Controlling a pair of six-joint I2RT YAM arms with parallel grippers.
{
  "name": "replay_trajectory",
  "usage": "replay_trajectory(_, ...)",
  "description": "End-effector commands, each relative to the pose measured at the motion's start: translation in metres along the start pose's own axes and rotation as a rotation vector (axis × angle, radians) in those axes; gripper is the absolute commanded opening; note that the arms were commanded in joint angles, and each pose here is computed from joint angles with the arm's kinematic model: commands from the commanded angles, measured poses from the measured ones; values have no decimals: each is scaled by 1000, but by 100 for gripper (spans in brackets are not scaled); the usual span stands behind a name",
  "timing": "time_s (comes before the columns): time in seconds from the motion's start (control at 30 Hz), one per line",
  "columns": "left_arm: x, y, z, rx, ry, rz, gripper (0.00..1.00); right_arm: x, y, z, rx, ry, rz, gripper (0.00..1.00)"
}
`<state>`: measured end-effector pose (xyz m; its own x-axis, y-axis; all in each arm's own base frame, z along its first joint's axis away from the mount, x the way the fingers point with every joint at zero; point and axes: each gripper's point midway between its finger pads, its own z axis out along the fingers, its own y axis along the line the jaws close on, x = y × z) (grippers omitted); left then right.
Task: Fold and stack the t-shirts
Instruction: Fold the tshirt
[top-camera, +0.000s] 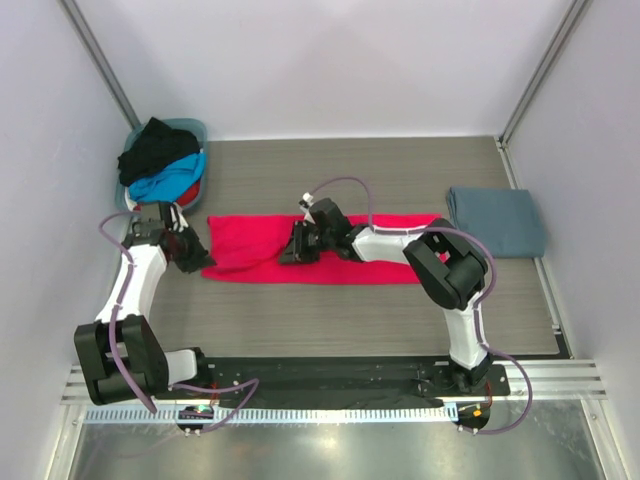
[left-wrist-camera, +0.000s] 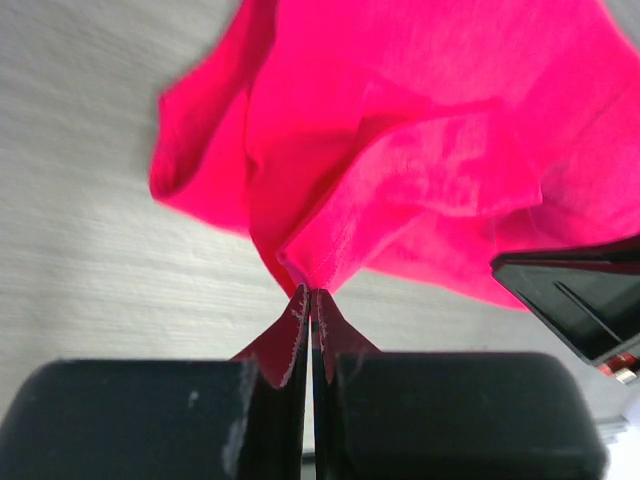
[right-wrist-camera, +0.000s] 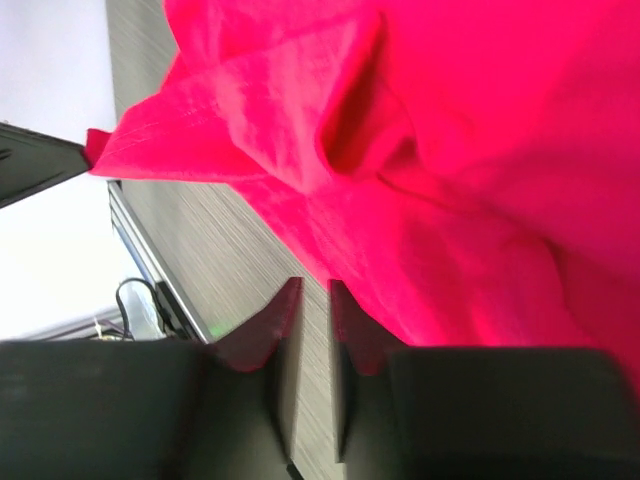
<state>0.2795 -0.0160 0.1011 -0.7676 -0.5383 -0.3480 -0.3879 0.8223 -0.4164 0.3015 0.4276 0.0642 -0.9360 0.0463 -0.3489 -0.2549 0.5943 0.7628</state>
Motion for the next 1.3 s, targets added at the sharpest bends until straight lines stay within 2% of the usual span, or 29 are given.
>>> replay_trajectory(0.0, 18, -14, -14, 50, 72, -32, 0, -12, 31, -19, -69, -58, -56, 26)
replay_trajectory(0.07, 29, -11, -15, 25, 102, -44, 2, -16, 34, -22, -61, -75, -71, 39)
replay_trajectory(0.1, 34, -10, -15, 16, 119, -47, 3, -20, 35, -25, -52, -89, -92, 50)
replay_trajectory(0.13, 36, -9, -15, 0, 126, -46, 3, -27, 40, -25, -56, -104, -104, 52)
replay_trajectory(0.27, 43, 3, -14, -82, 173, -47, 4, -45, 44, -18, -21, -124, -152, 56)
replay_trajectory(0.57, 42, 7, -6, -103, 195, -42, 2, -72, 41, 10, 23, -142, -213, 57)
replay_trajectory(0.63, 40, 8, -4, -111, 199, -40, 4, -69, 31, 20, 59, -98, -203, 57)
replay_trajectory(0.77, 27, 15, -5, -160, 160, -17, 46, -67, 23, 32, 68, -74, -202, 56)
replay_trajectory(0.87, 21, 21, 0, -197, 154, 3, 59, -68, 13, 39, 95, -55, -195, 56)
replay_trajectory(0.97, 25, 27, 7, -215, 187, -1, 62, -64, 10, 45, 86, -27, -184, 52)
replay_trajectory(1.13, 31, 31, 13, -222, 206, -31, 62, -60, 16, 44, 54, -8, -182, 36)
replay_trajectory(1.2, 30, 31, 15, -215, 200, -38, 62, -62, 19, 41, 42, -16, -187, 36)
replay_trajectory(1.27, 29, 31, 17, -215, 190, -56, 63, -61, 22, 41, 21, -16, -183, 42)
